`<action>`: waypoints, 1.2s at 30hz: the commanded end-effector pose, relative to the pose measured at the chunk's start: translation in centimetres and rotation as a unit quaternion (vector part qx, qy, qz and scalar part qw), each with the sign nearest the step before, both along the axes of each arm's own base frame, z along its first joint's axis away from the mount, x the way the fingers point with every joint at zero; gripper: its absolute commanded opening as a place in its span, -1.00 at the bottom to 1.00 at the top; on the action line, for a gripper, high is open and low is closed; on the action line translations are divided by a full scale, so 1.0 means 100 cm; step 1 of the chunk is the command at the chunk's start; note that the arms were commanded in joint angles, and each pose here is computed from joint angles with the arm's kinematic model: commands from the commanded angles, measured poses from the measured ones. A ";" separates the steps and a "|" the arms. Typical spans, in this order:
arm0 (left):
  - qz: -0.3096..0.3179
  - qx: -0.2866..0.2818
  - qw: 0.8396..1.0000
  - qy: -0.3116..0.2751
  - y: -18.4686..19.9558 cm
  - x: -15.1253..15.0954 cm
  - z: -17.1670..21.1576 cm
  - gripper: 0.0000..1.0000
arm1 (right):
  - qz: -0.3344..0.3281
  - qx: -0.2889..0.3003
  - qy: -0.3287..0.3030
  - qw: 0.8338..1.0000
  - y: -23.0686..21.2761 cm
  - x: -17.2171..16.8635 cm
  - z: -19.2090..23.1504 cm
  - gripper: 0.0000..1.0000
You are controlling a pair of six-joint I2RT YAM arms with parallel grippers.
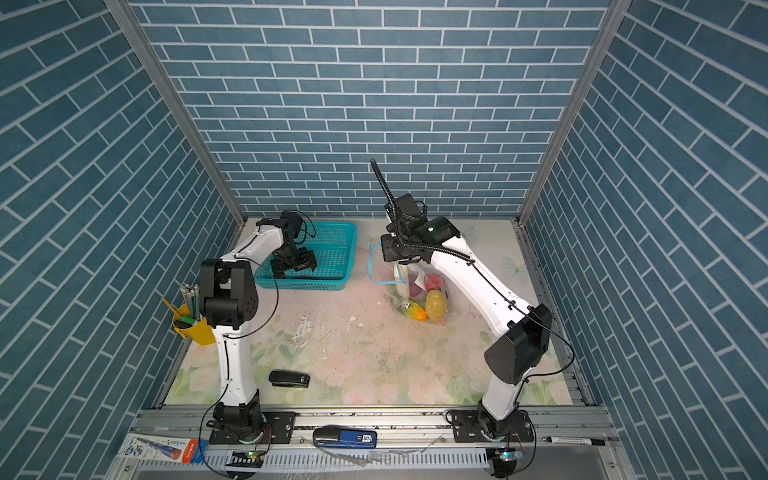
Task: Place the food in the zip-top bag and seal the zipper
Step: 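Lower the left gripper into the basket and close on the dark green zucchini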
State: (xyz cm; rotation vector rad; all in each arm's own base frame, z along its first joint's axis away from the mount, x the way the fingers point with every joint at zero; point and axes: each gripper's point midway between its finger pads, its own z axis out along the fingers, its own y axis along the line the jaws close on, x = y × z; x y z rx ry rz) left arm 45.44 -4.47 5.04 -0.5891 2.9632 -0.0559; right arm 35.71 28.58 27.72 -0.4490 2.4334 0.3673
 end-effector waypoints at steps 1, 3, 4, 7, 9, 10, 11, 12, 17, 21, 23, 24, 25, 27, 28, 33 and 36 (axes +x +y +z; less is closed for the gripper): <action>-0.002 -0.041 0.999 0.027 -0.015 -0.009 -0.021 0.86 | -0.003 0.003 -0.023 1.000 -0.003 0.006 0.018 -1.00; -0.001 -0.051 0.998 0.028 -0.021 -0.008 -0.024 0.84 | -0.003 0.002 -0.024 1.000 -0.003 0.006 0.018 -1.00; -0.002 -0.057 0.998 0.028 -0.024 -0.008 -0.024 0.83 | -0.004 0.002 -0.024 1.000 -0.003 0.007 0.019 -1.00; -0.003 -0.062 0.998 0.023 -0.031 -0.006 -0.025 0.83 | -0.005 0.002 -0.025 1.000 -0.003 0.007 0.020 -1.00; -0.003 -0.064 0.998 0.020 -0.035 -0.002 -0.026 0.80 | -0.003 0.003 -0.025 1.000 -0.002 0.007 0.020 -1.00; -0.002 -0.066 0.998 0.018 -0.036 0.000 -0.025 0.79 | -0.003 0.004 -0.023 1.000 -0.001 0.007 0.020 -1.00; -0.003 -0.068 0.998 0.015 -0.039 0.003 -0.024 0.79 | -0.003 0.004 -0.023 1.000 -0.001 0.007 0.020 -1.00; -0.001 -0.070 0.997 0.012 -0.041 0.006 -0.025 0.78 | -0.002 0.005 -0.023 1.000 -0.001 0.007 0.020 -1.00; 0.000 -0.078 0.997 -0.006 -0.053 0.028 -0.022 0.75 | -0.003 0.004 -0.022 1.000 -0.002 0.006 0.019 -1.00; 0.008 -0.084 0.996 -0.024 -0.058 0.052 -0.021 0.72 | -0.003 0.004 -0.021 1.000 -0.003 0.005 0.019 -1.00; 0.007 -0.090 0.995 -0.033 -0.064 0.062 -0.020 0.71 | -0.003 0.004 -0.020 1.000 -0.003 0.005 0.018 -1.00; 0.005 -0.090 0.995 -0.037 -0.066 0.066 -0.019 0.71 | -0.004 0.003 -0.021 1.000 -0.004 0.004 0.019 -1.00; 0.003 -0.088 0.995 -0.039 -0.068 0.068 -0.020 0.71 | -0.005 0.002 -0.021 1.000 -0.005 0.004 0.018 -1.00; -0.003 -0.082 0.996 -0.047 -0.069 0.071 -0.020 0.72 | -0.007 0.001 -0.023 1.000 -0.006 0.003 0.019 -1.00; -0.003 -0.079 0.996 -0.051 -0.068 0.073 -0.019 0.73 | -0.008 0.000 -0.024 1.000 -0.007 0.003 0.019 -1.00; -0.011 -0.024 0.997 -0.076 -0.046 0.073 0.005 0.80 | -0.009 -0.004 -0.025 1.000 -0.008 0.003 0.017 -1.00; -0.005 0.017 0.995 -0.096 -0.028 0.068 0.031 0.82 | -0.008 -0.005 -0.026 1.000 -0.008 0.004 0.017 -1.00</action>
